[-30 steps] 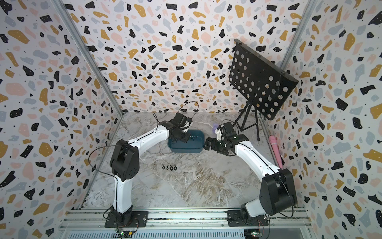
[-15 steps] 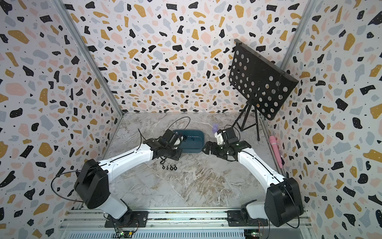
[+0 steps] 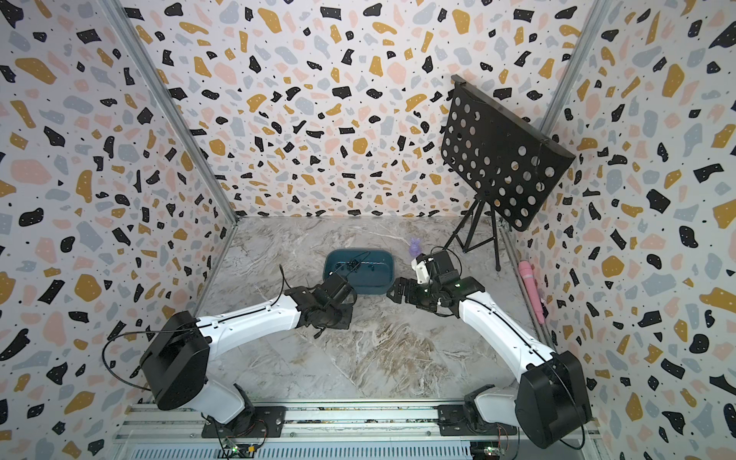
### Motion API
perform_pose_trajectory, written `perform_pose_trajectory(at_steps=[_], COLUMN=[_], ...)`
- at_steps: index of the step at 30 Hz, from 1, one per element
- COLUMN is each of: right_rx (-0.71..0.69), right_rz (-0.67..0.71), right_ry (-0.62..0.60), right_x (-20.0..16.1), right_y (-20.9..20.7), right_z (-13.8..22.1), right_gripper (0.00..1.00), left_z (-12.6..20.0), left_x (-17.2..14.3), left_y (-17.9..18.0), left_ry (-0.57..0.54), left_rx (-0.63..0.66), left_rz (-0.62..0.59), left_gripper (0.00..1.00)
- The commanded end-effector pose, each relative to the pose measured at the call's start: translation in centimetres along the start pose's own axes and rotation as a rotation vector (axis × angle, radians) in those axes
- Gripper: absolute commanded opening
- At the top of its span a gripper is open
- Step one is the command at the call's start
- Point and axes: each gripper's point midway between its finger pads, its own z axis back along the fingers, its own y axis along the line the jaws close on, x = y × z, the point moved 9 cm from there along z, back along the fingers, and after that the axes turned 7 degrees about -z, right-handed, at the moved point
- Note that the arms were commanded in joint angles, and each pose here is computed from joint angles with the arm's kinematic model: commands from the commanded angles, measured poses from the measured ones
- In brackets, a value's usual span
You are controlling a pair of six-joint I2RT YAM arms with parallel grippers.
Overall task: Take out the wing nut from the storage box
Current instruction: Place the wing nut at the center of the board.
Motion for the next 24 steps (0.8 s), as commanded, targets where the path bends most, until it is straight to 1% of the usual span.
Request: perform_pose_trajectory(at_steps=[1,5,11,16,24], right_rx=[0.000,-0.003,-0.006,-0.006,-0.009], right_rz=[0.004,0.003,0.003,0.002,0.001], right_ry=[-0.014,-0.014,-0.014,-0.012,-0.011], right_x=[-0.4,-0.4,-0.5,-0.4,-0.4], right_y=[0.2,0.2,0.1,0.1,0.1], right_z=[0.6,0.7,0.7,0.6,0.6], right_gripper=[1.00,1.00,1.00,1.00,1.00], left_z=[-1.2,-2.4,-3.0,-3.7,-3.9], left_x=[-0.4,-1.0,-1.2,-1.3,-0.7], left_y=[-0.3,-0.1,0.2,0.3,0.2], left_ry=[0.022,0.067,0.082,0.121,0.112], left_rx=[0.009,0.027,0.061,0.100,0.119], left_rz=[0.022,0.031,0.025,0.006,-0.015], left_gripper=[0.00,0.00,0.00,0.00,0.00])
